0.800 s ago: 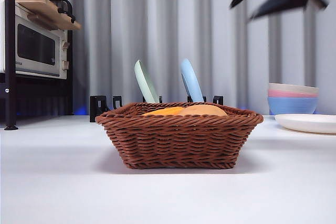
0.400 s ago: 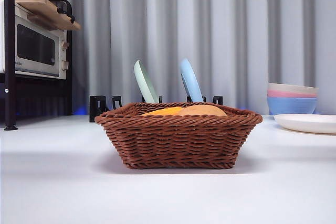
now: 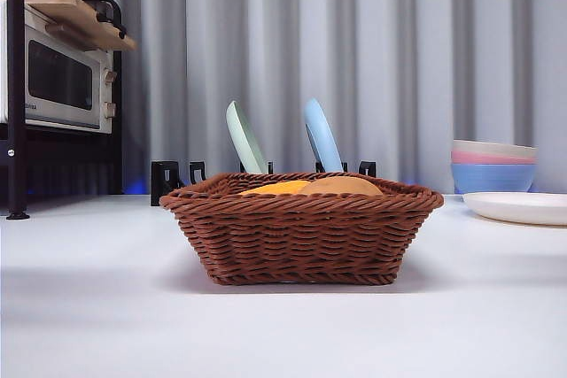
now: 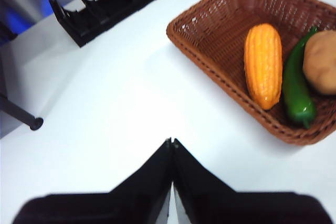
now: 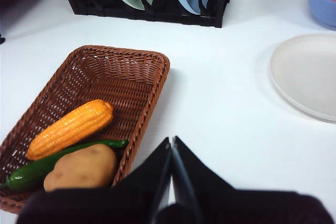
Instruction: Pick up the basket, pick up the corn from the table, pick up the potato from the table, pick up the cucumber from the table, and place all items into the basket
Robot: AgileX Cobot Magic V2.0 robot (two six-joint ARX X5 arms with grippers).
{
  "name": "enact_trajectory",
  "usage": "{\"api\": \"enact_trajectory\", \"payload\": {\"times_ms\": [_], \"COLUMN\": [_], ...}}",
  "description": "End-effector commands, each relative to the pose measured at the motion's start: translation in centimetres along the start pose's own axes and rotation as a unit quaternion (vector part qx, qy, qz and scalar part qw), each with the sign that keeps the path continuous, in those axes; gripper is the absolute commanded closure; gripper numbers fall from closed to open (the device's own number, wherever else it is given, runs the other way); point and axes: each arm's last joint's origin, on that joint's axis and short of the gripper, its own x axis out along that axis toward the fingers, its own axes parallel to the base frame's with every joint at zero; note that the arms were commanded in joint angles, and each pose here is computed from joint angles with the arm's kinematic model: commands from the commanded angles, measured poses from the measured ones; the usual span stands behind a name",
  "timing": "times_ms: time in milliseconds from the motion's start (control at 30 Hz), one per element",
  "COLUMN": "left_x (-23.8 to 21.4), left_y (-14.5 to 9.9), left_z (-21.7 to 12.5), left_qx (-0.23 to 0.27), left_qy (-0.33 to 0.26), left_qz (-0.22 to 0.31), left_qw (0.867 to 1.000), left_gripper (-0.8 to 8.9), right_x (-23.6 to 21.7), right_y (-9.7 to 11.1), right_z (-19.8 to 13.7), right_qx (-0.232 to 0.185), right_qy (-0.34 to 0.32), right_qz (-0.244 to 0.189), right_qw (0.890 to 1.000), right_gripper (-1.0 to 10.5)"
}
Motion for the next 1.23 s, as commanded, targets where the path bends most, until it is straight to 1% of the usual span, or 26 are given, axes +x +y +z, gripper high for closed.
{"api": "enact_trajectory", "payload": {"times_ms": [33, 300, 400, 467, 533, 600, 633, 733, 867, 967, 1100, 1233], "left_x": [0.2, 0.3, -0.5, -1.2, -1.8, -2.1, -2.1, -1.8, -0.4, 1.1, 2.9, 4.4], "left_y": [-0.1, -0.1, 0.3, 0.9, 1.8, 2.5, 3.0, 3.9, 4.4, 4.3, 3.9, 3.6], "left_z": [0.0, 0.0, -0.2, -0.4, -0.6, -1.1, -1.5, -3.3, -6.5, -9.2, -12.4, -15.1], "left_qx": [-0.007, -0.005, -0.012, -0.029, -0.062, -0.094, -0.114, -0.158, -0.184, -0.193, -0.211, -0.261], "left_qy": [0.003, 0.007, -0.004, -0.022, -0.050, -0.083, -0.104, -0.157, -0.181, -0.181, -0.157, -0.132], "left_qz": [0.002, -0.001, 0.006, 0.015, 0.037, 0.065, 0.084, 0.128, 0.166, 0.170, 0.174, 0.191], "left_qw": [1.000, 1.000, 1.000, 0.999, 0.996, 0.990, 0.984, 0.967, 0.952, 0.949, 0.949, 0.937], "left_gripper": [8.16, 8.16, 8.16, 8.16, 8.16, 8.16, 8.16, 8.16, 8.16, 8.16, 8.16, 8.16], "right_x": [0.2, 0.2, 0.2, 0.2, 0.2, 0.2, 0.2, 0.2, 0.2, 0.2, 0.2, 0.2], "right_y": [0.0, 0.0, 0.0, 0.0, 0.0, 0.0, 0.0, 0.0, 0.0, 0.0, 0.0, 0.0], "right_z": [-0.2, -0.2, -0.2, -0.2, -0.2, -0.2, -0.2, -0.2, -0.2, -0.2, -0.2, -0.2], "right_qx": [0.009, 0.009, 0.009, 0.009, 0.009, 0.009, 0.009, 0.009, 0.009, 0.009, 0.009, 0.009], "right_qy": [0.004, 0.003, 0.003, 0.003, 0.003, 0.003, 0.003, 0.003, 0.003, 0.003, 0.003, 0.003], "right_qz": [-0.001, -0.002, -0.002, -0.002, -0.002, -0.002, -0.002, -0.002, -0.002, -0.002, -0.002, -0.002], "right_qw": [1.000, 1.000, 1.000, 1.000, 1.000, 1.000, 1.000, 1.000, 1.000, 1.000, 1.000, 1.000], "right_gripper": [9.5, 9.5, 9.5, 9.5, 9.5, 9.5, 9.5, 9.5, 9.5, 9.5, 9.5, 9.5]}}
